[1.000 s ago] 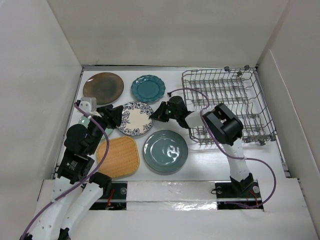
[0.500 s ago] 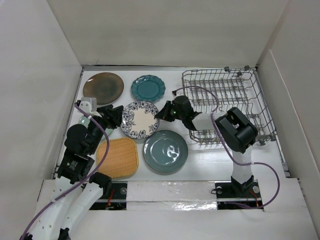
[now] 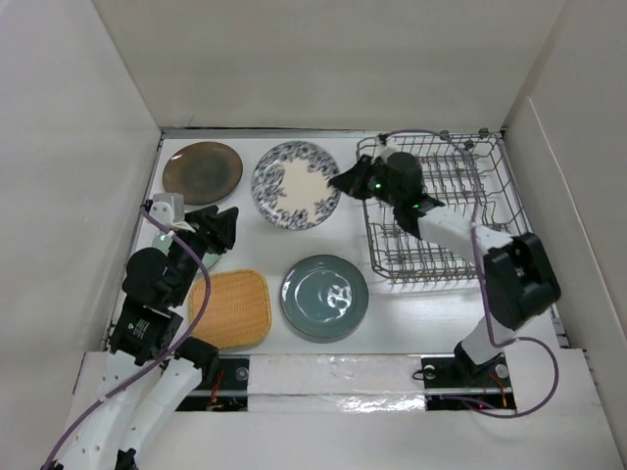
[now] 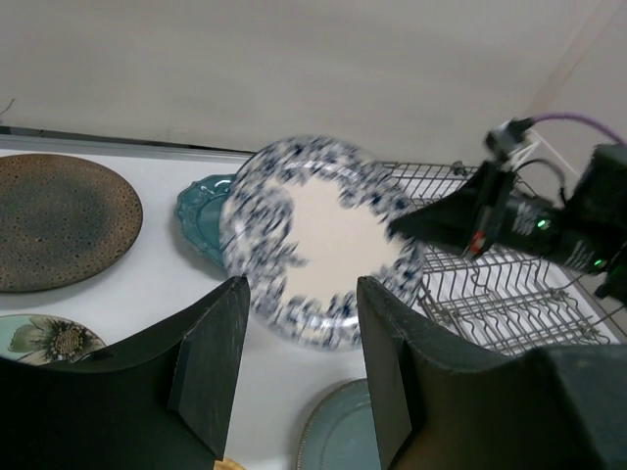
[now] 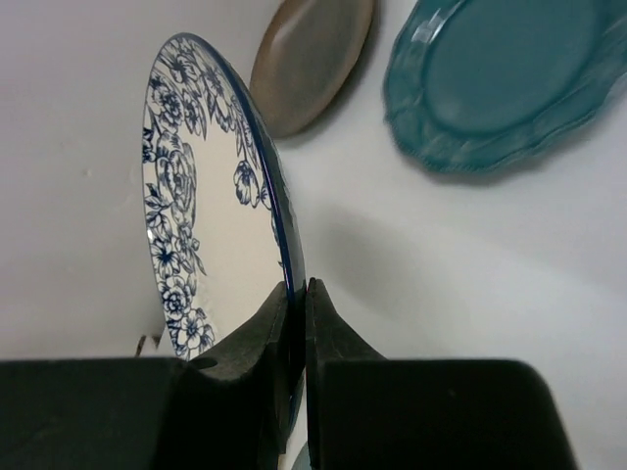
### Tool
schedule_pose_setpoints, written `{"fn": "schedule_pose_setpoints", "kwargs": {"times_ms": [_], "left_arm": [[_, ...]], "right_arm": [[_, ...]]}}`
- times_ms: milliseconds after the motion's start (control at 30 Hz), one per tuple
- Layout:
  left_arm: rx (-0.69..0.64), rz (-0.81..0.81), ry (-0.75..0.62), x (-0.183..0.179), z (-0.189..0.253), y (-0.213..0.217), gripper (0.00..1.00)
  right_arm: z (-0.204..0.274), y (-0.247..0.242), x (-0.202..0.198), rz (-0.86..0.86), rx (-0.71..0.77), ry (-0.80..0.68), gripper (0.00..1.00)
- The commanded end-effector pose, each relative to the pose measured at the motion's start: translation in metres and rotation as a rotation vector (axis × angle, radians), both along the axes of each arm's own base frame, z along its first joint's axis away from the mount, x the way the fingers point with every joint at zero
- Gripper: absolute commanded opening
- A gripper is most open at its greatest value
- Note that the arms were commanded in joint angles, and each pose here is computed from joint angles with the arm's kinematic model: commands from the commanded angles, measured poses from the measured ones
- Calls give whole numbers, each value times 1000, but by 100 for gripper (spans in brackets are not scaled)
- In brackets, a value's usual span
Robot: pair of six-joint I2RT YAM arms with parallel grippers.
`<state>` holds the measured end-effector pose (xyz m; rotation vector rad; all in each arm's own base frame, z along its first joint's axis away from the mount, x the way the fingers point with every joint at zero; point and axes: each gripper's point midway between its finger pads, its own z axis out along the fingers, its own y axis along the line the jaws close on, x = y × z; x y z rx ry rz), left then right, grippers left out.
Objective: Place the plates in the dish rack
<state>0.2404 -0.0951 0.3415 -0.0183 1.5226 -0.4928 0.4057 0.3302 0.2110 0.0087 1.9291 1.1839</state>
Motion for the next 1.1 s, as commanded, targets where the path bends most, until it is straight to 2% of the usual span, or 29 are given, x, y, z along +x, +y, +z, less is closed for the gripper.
{"fn": "schedule_pose_setpoints", "kwargs": {"times_ms": [0, 133, 167, 267, 400, 500, 533, 633, 733, 900, 1067], "left_arm": [[-39, -8, -51, -6, 14, 1, 45], [-57, -48, -79, -15, 22, -3, 40], [-62, -48, -87, -16, 25, -3, 39], [-70, -49, -108, -22, 30, 0, 37], [-85, -43, -172, -37, 46, 7, 38], [-104, -56, -221, -51, 56, 9, 38], [-112, -65, -234, -55, 59, 9, 38], [-123, -68, -262, -64, 65, 12, 39], [-129, -66, -283, -70, 69, 16, 39], [-133, -82, -295, -76, 71, 15, 39], [-138, -114, -299, -80, 73, 11, 39]], "right_arm": [[107, -92, 37, -285, 32, -279, 0], [121, -227, 45, -692, -196, -279, 0], [138, -259, 37, -805, -211, -305, 0], [149, -330, 23, -1000, -293, -319, 0], [156, -401, 6, -1198, -476, -301, 0], [167, -436, -4, -1275, -535, -332, 0], [177, -439, -4, -1279, -541, -382, 0], [175, -456, -5, -1297, -590, -350, 0], [183, -454, -5, -1265, -647, -394, 0], [173, -470, -20, -1275, -927, -352, 0], [167, -484, -32, -1277, -1063, -316, 0]]}}
